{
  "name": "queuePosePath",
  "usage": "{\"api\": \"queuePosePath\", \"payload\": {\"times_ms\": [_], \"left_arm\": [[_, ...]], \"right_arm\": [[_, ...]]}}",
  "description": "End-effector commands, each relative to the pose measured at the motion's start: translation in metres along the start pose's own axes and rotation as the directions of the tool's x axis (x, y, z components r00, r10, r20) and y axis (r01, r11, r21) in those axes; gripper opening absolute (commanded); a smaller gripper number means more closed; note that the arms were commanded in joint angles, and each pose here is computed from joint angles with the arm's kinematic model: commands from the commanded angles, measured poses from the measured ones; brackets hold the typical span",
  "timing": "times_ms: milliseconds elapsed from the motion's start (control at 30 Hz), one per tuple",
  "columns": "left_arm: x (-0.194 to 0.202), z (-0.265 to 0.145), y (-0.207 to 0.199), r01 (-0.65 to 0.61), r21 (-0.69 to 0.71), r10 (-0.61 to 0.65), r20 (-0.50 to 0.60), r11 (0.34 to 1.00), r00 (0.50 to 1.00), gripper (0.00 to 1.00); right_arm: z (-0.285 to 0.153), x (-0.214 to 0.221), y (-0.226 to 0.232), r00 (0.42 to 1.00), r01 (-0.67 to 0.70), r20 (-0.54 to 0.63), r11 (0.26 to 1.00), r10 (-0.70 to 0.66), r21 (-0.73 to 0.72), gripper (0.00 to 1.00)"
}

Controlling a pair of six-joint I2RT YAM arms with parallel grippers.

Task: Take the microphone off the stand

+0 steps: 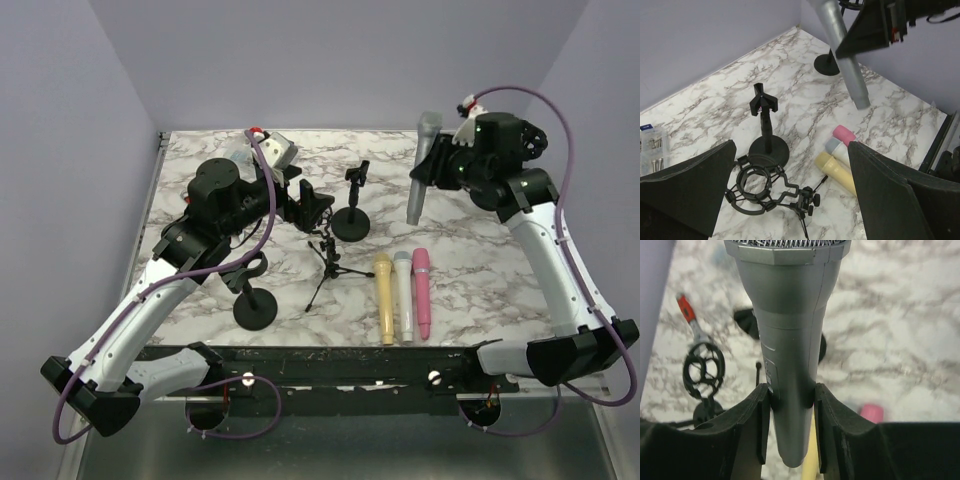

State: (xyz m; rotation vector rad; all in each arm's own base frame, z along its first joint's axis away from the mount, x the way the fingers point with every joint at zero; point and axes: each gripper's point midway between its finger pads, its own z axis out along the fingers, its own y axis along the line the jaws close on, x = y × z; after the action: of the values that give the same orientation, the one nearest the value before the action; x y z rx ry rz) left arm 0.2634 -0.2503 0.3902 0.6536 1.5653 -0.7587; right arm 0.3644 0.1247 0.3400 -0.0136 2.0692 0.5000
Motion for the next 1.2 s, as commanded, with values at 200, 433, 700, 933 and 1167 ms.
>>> {"api": "queuePosePath", "payload": {"times_ms": [200, 433, 700, 933, 1167], "left_arm": [[0.002, 0.005, -0.007, 0.017, 0.035, -0.017, -0.001, 0.999, 1.000, 0.99], [0.004, 0.007, -0.008, 0.026, 0.045, -0.026, -0.008, 0.999, 1.000, 0.99], [0.005, 0.007, -0.007, 0.023, 0.039, -0.023, -0.010, 0.999, 1.000, 0.99], [0.004, 0.007, -0.007, 0.023, 0.038, -0.023, -0.010, 0.999, 1.000, 0.98], [0.004, 0.006, -0.007, 0.020, 0.037, -0.019, -0.009, 0.999, 1.000, 0.98]], "right_arm": [[-0.031, 0.193, -0.074, 0.826, 0.022, -0.499, 0.870, 0.262, 0.492, 0.01], [-0.061, 0.246, -0.107, 0.733, 0.236, -0.613, 0.736, 0.294, 0.635, 0.01], [-0.053, 0.271, -0.118, 0.683, 0.327, -0.669, 0.698, 0.291, 0.637, 0.04], [-0.042, 0.282, -0.128, 0.653, 0.411, -0.704, 0.650, 0.279, 0.639, 0.07], [-0.037, 0.293, -0.136, 0.634, 0.451, -0.721, 0.625, 0.279, 0.638, 0.08]]}}
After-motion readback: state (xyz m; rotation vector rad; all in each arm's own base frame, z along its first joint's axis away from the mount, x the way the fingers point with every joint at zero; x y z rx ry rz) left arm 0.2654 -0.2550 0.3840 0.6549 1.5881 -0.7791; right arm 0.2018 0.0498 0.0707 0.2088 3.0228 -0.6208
